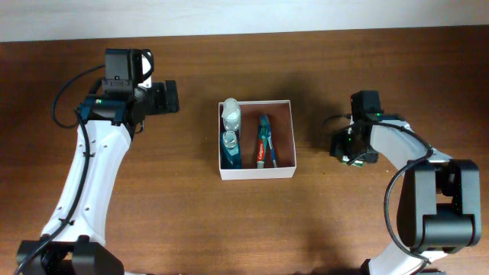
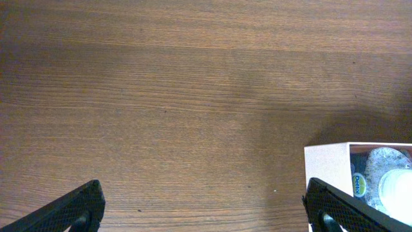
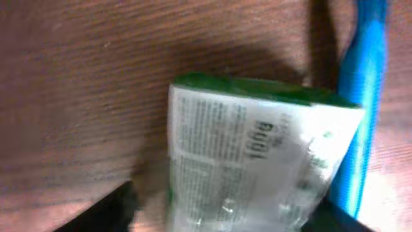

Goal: Pack container
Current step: 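Open right gripper, move to the soap packet and grasp it, then carry soap packet with right gripper into the box and release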

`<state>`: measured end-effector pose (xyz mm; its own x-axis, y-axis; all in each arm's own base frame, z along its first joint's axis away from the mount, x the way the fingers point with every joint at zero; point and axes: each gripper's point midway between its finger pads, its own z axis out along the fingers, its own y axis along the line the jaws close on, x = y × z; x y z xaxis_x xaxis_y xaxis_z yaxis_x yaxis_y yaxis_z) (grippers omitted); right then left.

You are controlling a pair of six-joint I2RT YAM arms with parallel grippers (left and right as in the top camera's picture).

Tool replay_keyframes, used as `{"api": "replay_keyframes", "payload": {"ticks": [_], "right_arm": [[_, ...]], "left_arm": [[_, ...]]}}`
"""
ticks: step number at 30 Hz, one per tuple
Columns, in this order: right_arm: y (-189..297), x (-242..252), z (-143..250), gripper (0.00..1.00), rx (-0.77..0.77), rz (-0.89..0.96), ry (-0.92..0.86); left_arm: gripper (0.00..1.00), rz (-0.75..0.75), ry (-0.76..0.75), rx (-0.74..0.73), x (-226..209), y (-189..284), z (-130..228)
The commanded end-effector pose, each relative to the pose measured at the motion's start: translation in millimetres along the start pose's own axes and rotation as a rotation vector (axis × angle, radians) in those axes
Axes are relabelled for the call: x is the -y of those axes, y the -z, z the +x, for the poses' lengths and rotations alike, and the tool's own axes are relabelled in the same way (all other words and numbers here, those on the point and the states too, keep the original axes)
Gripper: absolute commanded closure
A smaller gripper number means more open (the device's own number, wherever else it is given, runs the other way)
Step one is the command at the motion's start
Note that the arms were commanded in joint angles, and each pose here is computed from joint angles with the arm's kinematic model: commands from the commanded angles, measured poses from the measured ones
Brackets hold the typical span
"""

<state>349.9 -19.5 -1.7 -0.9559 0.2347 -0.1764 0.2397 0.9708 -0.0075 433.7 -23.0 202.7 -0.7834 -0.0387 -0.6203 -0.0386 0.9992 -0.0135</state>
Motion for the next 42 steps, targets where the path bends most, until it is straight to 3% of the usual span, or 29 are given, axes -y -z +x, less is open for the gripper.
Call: {"api": "replay_keyframes", "payload": {"ticks": [1, 3, 6, 8, 10, 19, 27, 42], "right_arm": [[-9.8, 6.9, 14.7, 0.46, -0.042, 0.023, 0.002], [-9.8, 7.0, 15.3, 0.56, -0.044, 0.023, 0.002], [-9.8, 7.0, 15.6, 0.60, -0.046, 0.023, 0.002], [-9.7, 7.2, 16.4, 0.71, -0.049, 0.024, 0.002], [-9.4, 7.2, 16.8, 0.74, -0.051, 0.024, 0.002], [0.7, -2.1, 12.7, 0.77, -0.059, -0.007, 0.012], [23.2, -44.1, -2.4, 0.77, -0.020, -0.057, 0.105], [148.2, -139.4, -42.9, 0.77, 0.101, -0.151, 0.229]], "left_arm": [[0.01, -0.002, 0.015, 0.047, -0.8, 14.5, -11.9], [0.01, -0.002, 0.015, 0.047, -0.8, 14.5, -11.9], [0.00, -0.002, 0.015, 0.047, -0.8, 14.5, -11.9], [0.00, -0.002, 0.015, 0.047, -0.8, 14.5, -11.9], [0.01, -0.002, 0.015, 0.047, -0.8, 14.5, -11.9], [0.01, -0.002, 0.015, 0.047, -0.8, 14.5, -11.9], [0.01, -0.002, 0.015, 0.047, -0.8, 14.5, -11.9], [0.01, -0.002, 0.015, 0.047, -0.8, 14.5, -11.9]]}}
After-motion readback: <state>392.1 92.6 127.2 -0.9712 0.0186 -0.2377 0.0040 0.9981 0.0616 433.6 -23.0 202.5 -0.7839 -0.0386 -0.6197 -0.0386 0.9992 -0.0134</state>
